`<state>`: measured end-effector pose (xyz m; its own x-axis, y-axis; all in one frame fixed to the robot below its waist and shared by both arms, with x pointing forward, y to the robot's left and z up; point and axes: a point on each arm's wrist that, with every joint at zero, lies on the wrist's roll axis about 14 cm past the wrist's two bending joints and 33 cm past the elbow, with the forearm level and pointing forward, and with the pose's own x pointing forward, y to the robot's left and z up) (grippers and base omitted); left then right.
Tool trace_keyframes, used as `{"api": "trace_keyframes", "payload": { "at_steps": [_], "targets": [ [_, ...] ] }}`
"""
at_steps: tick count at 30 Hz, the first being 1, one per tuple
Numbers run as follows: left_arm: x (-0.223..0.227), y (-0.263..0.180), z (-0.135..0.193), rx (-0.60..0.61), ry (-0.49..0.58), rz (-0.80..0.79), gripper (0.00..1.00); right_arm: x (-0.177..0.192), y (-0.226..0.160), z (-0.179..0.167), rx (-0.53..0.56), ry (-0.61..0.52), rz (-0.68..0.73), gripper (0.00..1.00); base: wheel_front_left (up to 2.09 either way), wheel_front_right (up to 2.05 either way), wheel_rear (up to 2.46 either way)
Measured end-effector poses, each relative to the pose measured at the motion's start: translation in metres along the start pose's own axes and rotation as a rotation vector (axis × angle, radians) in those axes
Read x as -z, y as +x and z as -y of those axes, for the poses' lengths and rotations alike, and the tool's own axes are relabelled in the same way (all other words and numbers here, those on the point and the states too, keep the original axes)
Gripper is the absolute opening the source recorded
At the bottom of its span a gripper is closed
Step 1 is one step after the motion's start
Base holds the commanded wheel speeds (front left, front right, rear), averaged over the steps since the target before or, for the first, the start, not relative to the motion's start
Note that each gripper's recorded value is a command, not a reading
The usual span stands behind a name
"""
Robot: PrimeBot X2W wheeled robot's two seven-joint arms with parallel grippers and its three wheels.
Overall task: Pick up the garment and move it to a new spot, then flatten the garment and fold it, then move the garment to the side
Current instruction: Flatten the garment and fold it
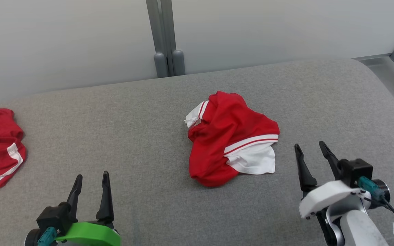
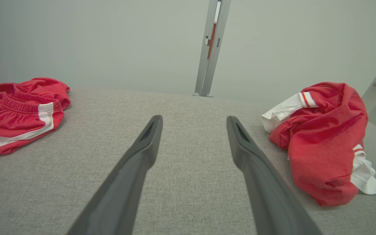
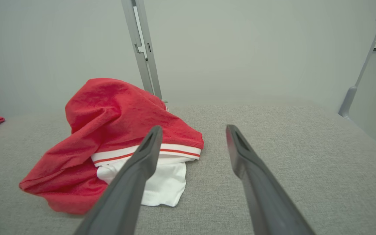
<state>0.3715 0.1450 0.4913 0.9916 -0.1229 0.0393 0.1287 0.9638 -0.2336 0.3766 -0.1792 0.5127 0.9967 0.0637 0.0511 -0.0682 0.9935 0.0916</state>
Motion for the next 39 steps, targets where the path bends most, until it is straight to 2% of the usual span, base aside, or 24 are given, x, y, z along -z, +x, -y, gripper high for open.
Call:
{"api": "trace_keyframes", "payload": {
  "at_steps": [8, 12, 17, 24, 28, 33, 34, 35, 36, 39],
  "targets": [
    [0.0, 0.009, 0.006, 0.028, 0.015, -0.001, 1.0, 0.02, 0.053, -0.001, -0.008, 0.049, -0.273, 1.0, 0.0, 0.0, 0.0],
    [-0.001, 0.015, 0.006, 0.033, 0.017, 0.003, 1.0, 0.022, 0.084, 0.0, -0.009, -0.003, -0.377, 1.0, 0.0, 0.0, 0.0],
    [0.004, 0.02, -0.003, 0.013, 0.02, -0.01, 1.0, 0.047, 0.108, 0.001, -0.011, -0.026, -0.516, 1.0, 0.0, 0.0, 0.0],
    [0.01, 0.026, -0.017, -0.021, 0.03, -0.028, 1.0, 0.102, 0.112, 0.015, -0.003, -0.093, -0.722, 1.0, 0.0, 0.0, 0.0],
    [0.016, 0.023, -0.023, -0.037, 0.034, -0.048, 1.0, 0.127, 0.111, -0.005, -0.045, -0.02, -0.789, 1.0, 0.0, 0.0, 0.0],
    [0.017, 0.023, -0.029, -0.051, 0.041, -0.052, 1.0, 0.143, 0.111, -0.012, -0.073, -0.002, -0.845, 1.0, 0.0, 0.0, 0.0],
    [0.016, 0.022, -0.029, -0.053, 0.041, -0.052, 1.0, 0.144, 0.111, -0.012, -0.076, -0.003, -0.853, 0.85, 0.0, 0.0, 0.0],
    [0.016, 0.022, -0.029, -0.052, 0.042, -0.051, 1.0, 0.144, 0.111, -0.012, -0.078, -0.006, -0.856, 0.2, 0.0, 0.0, 0.0],
    [0.016, 0.022, -0.029, -0.052, 0.044, -0.049, 1.0, 0.143, 0.111, -0.012, -0.081, -0.004, -0.855, 0.0, 0.0, 0.0, 0.0],
    [0.014, 0.022, -0.028, -0.048, 0.044, -0.044, 1.0, 0.137, 0.114, -0.022, -0.106, -0.001, -0.821, 0.0, 0.0, 0.0, 0.0]
  ]
}}
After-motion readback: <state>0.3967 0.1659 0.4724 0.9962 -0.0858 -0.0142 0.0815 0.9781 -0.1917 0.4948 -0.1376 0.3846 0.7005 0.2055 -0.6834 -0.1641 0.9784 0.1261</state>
